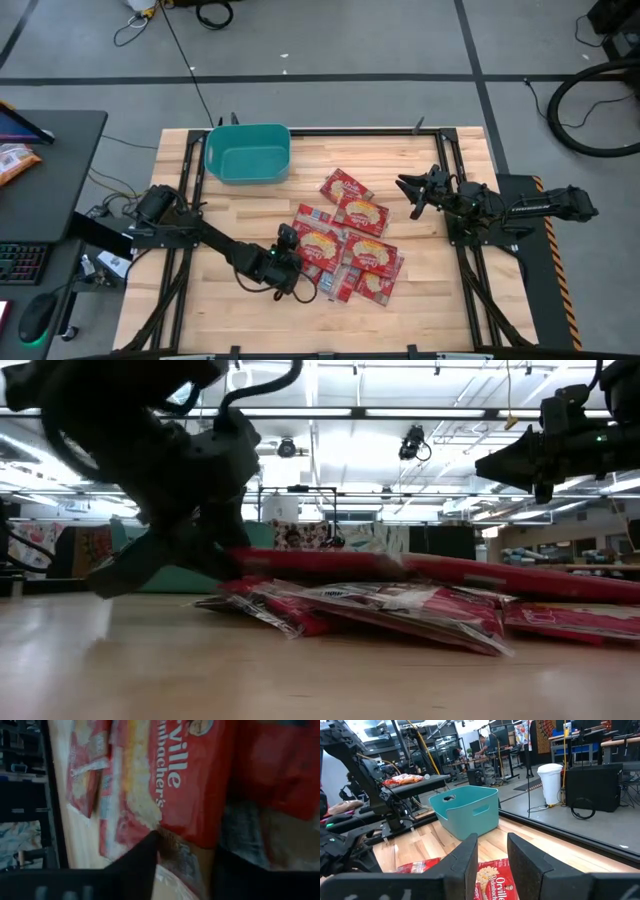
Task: Sort popcorn bags into baskets
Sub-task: Put the red popcorn bag into the blue bin
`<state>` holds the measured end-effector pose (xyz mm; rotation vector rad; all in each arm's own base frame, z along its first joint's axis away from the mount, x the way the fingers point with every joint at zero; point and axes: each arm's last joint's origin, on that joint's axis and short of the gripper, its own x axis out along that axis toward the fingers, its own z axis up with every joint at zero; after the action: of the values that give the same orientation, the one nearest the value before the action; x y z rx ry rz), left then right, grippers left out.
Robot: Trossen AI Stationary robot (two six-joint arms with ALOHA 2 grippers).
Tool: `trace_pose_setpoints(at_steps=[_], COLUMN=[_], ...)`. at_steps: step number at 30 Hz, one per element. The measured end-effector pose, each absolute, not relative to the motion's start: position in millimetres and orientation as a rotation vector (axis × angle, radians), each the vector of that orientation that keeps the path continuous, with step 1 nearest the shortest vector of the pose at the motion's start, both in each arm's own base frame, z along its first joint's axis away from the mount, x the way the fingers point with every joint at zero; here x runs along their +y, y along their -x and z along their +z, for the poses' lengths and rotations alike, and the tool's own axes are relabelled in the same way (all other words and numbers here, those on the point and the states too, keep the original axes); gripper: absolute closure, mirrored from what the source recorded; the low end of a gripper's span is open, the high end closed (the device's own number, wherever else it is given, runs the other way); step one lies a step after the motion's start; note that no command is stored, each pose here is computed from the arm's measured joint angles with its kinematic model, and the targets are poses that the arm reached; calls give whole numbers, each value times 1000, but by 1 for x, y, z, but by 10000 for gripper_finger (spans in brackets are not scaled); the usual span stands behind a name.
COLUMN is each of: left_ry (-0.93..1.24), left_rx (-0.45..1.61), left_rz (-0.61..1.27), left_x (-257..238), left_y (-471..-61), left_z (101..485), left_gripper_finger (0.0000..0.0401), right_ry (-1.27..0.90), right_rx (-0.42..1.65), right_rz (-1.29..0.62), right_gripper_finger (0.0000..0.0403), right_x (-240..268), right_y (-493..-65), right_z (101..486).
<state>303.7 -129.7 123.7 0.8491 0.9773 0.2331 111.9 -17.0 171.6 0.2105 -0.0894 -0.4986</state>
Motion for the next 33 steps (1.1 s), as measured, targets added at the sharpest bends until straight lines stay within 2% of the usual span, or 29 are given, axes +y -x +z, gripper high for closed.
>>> trace_pose_setpoints(at_steps=[4,6,13,18,28,33], left_ry=[-769,-719,-626,-593,-489,-439], left_rx=[969,970,1077,1164,988,963], left_rz=[241,250,367,489,700,815], left_x=[-129,-131,-135,-128,-78,-36], left_y=[-310,-313,-320,-311,-245,-223], left_z=[129,136,177,214,287,302], left_gripper_finger=[378,392,393,395,395,396], right_ry=[-211,-210,-210,-211,-210,-210], right_rx=[-89,-90,-89,-89,-89,-89], right_rz=[-498,-498,-498,-499,-499,-499], right_gripper_finger=[292,292,292,292,292,292], right_x=[-17,-17,-17,-17,-17,-17], right_y=[-112,-112,-112,-112,-112,-112], right_z=[172,172,172,171,172,172])
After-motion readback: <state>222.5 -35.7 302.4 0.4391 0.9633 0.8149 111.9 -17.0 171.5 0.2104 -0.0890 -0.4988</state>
